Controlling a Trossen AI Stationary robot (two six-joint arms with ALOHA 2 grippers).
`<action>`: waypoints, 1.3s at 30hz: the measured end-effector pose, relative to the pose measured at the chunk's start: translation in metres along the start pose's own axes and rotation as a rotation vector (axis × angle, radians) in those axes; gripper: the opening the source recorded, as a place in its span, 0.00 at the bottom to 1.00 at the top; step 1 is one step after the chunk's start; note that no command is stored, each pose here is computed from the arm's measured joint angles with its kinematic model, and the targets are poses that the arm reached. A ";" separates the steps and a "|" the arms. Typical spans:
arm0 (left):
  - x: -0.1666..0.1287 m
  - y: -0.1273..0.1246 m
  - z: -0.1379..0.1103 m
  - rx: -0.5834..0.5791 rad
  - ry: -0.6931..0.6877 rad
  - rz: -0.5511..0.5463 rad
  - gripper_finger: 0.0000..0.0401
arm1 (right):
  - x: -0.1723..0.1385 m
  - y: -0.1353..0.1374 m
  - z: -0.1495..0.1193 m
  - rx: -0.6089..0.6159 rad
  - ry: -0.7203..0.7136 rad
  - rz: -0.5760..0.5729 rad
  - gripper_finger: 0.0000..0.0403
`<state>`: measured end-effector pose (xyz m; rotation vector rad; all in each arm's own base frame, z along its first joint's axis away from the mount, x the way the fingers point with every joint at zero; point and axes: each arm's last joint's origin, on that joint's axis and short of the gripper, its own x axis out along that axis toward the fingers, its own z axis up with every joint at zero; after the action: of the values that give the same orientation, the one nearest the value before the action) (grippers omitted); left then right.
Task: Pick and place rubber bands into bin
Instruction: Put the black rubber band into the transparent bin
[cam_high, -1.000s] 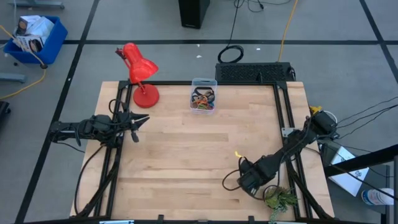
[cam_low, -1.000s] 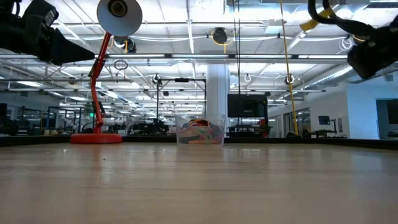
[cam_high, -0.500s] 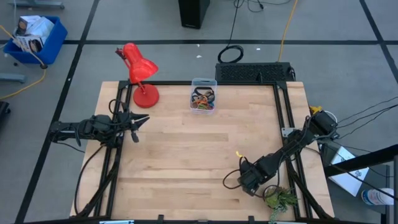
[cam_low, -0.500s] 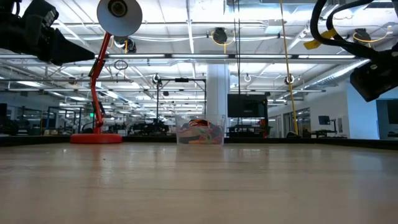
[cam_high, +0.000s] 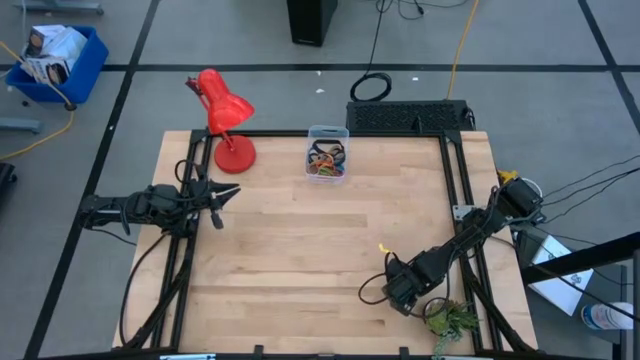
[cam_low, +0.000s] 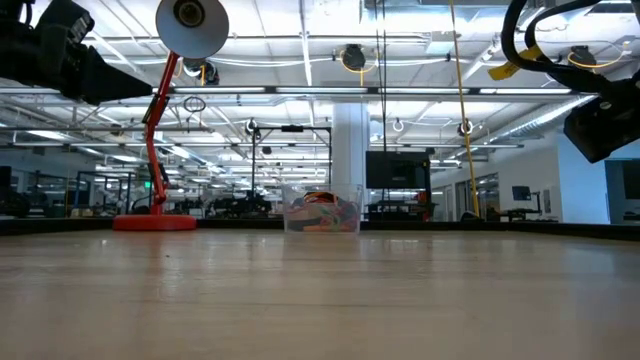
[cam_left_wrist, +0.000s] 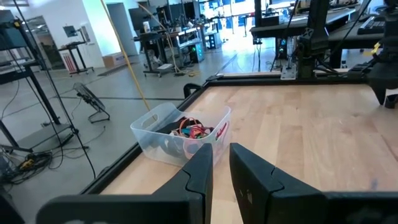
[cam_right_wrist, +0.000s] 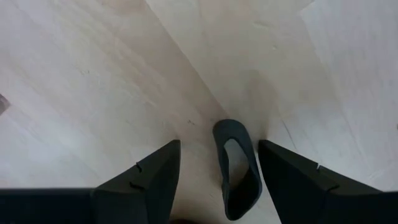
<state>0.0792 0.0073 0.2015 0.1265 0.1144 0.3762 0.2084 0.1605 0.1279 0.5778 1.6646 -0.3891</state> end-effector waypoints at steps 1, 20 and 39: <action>0.000 0.000 0.000 0.000 0.000 0.000 0.16 | 0.000 0.000 0.000 -0.003 0.000 0.001 0.54; 0.000 0.000 0.000 0.019 0.000 0.002 0.16 | 0.001 -0.003 -0.001 0.005 0.008 -0.037 0.25; 0.000 0.000 0.000 0.020 0.000 0.006 0.16 | -0.035 -0.012 -0.005 -0.023 -0.061 0.078 0.01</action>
<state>0.0792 0.0074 0.2016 0.1468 0.1175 0.3811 0.2011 0.1482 0.1626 0.6058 1.5809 -0.3279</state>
